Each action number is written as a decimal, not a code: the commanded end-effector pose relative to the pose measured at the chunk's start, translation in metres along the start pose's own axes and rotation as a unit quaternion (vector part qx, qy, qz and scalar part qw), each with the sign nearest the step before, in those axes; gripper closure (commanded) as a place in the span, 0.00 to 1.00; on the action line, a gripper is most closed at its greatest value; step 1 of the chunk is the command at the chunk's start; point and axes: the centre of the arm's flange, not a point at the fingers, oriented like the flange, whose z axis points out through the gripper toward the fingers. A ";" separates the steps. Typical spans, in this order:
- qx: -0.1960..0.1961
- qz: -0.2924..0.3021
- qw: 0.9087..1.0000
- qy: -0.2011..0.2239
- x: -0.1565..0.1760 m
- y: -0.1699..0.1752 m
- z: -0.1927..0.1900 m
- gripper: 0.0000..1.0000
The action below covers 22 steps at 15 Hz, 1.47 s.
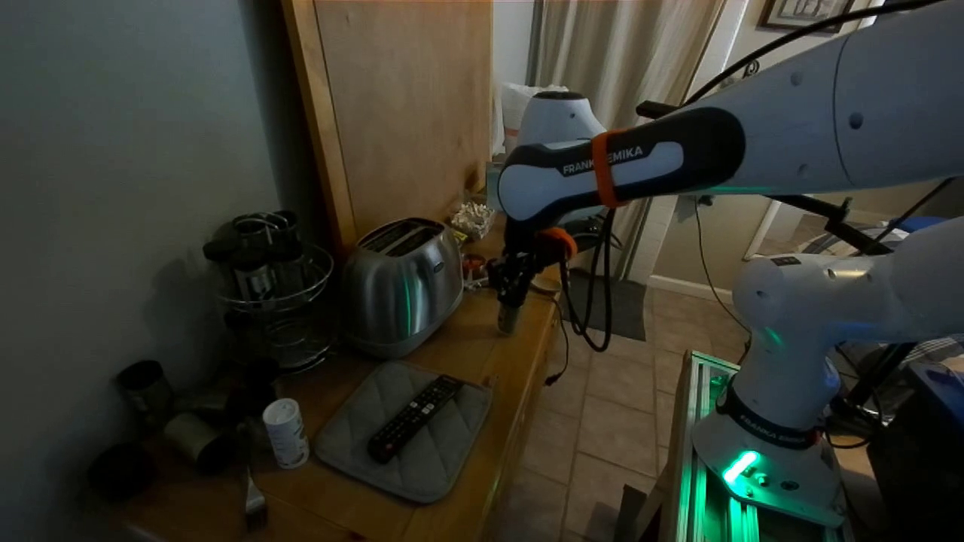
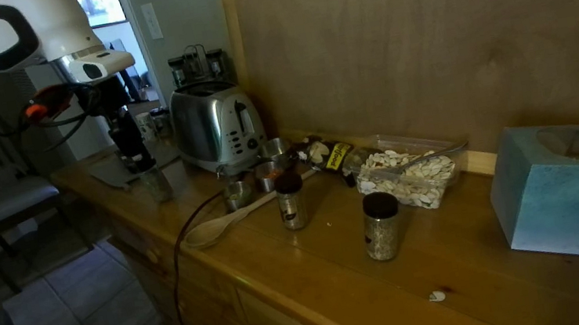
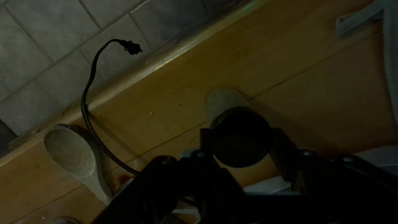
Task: Pick up the laying spice bottle on the bottom rack of the circular spice rack and put it on the counter
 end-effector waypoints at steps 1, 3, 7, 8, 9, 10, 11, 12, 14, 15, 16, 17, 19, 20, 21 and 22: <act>0.035 0.039 0.999 0.004 0.017 0.001 0.010 0.75; 0.040 0.048 0.998 0.004 0.020 0.005 0.013 0.75; 0.054 0.061 0.997 0.004 0.027 0.008 0.015 0.24; 0.057 0.064 0.996 0.004 0.028 0.009 0.016 0.19; 0.061 0.066 0.996 0.005 0.029 0.009 0.016 0.12; 0.065 0.068 0.996 0.005 0.030 0.009 0.016 0.05; 0.069 0.070 0.995 0.006 0.031 0.008 0.013 0.01; 0.073 0.070 0.995 0.007 0.033 0.008 0.011 0.00; 0.084 0.069 0.994 0.006 0.036 0.004 0.000 0.00; 0.089 0.067 0.994 0.001 0.039 0.002 -0.010 0.00; 0.088 0.061 0.994 -0.004 0.041 0.000 -0.021 0.00; 0.085 0.051 0.995 -0.002 0.044 0.000 -0.032 0.00; 0.088 0.042 0.995 -0.008 0.050 -0.001 -0.055 0.00; 0.088 0.036 0.995 -0.017 0.052 -0.001 -0.066 0.00; 0.092 0.034 0.995 -0.023 0.055 0.000 -0.077 0.00; 0.097 0.030 0.994 -0.032 0.058 0.001 -0.089 0.00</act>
